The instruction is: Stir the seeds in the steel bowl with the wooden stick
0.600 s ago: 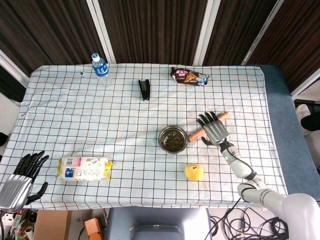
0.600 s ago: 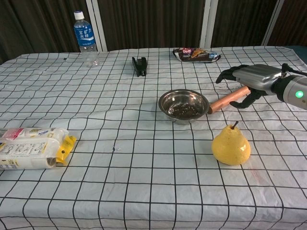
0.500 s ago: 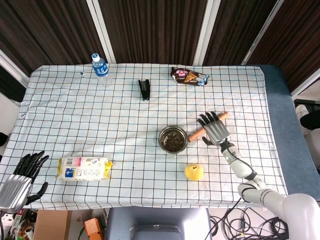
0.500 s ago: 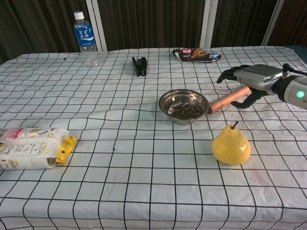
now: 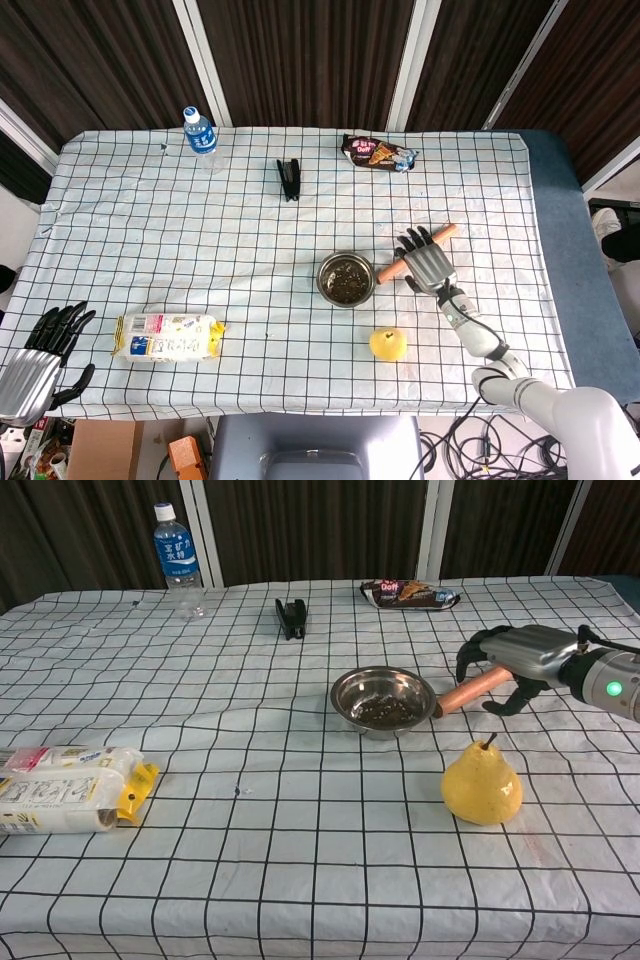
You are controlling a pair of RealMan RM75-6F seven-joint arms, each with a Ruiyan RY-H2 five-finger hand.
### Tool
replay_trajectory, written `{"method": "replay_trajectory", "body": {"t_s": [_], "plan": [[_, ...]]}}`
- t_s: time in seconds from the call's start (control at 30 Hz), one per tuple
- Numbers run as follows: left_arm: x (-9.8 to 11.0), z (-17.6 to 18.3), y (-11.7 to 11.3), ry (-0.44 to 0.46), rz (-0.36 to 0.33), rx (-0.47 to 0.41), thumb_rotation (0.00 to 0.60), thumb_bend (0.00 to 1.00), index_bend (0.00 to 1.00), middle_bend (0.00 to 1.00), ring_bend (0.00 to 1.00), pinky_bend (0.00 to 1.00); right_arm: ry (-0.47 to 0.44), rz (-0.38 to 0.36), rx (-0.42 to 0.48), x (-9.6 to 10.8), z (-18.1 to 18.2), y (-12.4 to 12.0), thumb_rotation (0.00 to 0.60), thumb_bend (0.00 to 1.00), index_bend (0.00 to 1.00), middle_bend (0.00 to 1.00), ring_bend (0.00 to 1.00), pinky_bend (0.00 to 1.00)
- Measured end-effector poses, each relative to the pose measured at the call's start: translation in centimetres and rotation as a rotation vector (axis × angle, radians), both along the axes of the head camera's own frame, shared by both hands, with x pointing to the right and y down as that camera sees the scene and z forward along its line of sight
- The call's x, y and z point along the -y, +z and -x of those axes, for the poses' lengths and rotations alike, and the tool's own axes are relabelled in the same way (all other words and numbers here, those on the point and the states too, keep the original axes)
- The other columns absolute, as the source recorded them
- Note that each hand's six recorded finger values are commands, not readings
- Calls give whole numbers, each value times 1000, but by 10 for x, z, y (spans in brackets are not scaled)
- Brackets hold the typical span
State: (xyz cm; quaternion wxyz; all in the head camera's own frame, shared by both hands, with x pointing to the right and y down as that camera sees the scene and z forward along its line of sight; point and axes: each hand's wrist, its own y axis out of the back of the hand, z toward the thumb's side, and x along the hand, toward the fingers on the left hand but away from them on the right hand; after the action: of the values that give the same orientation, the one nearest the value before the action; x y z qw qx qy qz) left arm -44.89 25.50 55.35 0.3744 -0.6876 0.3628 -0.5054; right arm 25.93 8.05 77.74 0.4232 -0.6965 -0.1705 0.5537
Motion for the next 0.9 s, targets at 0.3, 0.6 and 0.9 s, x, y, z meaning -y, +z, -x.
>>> {"method": "replay_trajectory", "body": {"t_s": [0.3,0.6,0.9], "plan": [[1,1,-1,-2,-7,-6,600,419,0,0,0,0,7,-13,-16,1,-1,6,600,323,484,256,121,112],[1,1,-2,-4,-7,-12,600,419,0,0,0,0,5,-6,-23,-1,0,8,600,324,542,291,172,172],[1,3,-3,-8,-11,-15,600,419,0,0,0,0,18,-88,19,7,2,-6,600,325,829,511,410,368]]}}
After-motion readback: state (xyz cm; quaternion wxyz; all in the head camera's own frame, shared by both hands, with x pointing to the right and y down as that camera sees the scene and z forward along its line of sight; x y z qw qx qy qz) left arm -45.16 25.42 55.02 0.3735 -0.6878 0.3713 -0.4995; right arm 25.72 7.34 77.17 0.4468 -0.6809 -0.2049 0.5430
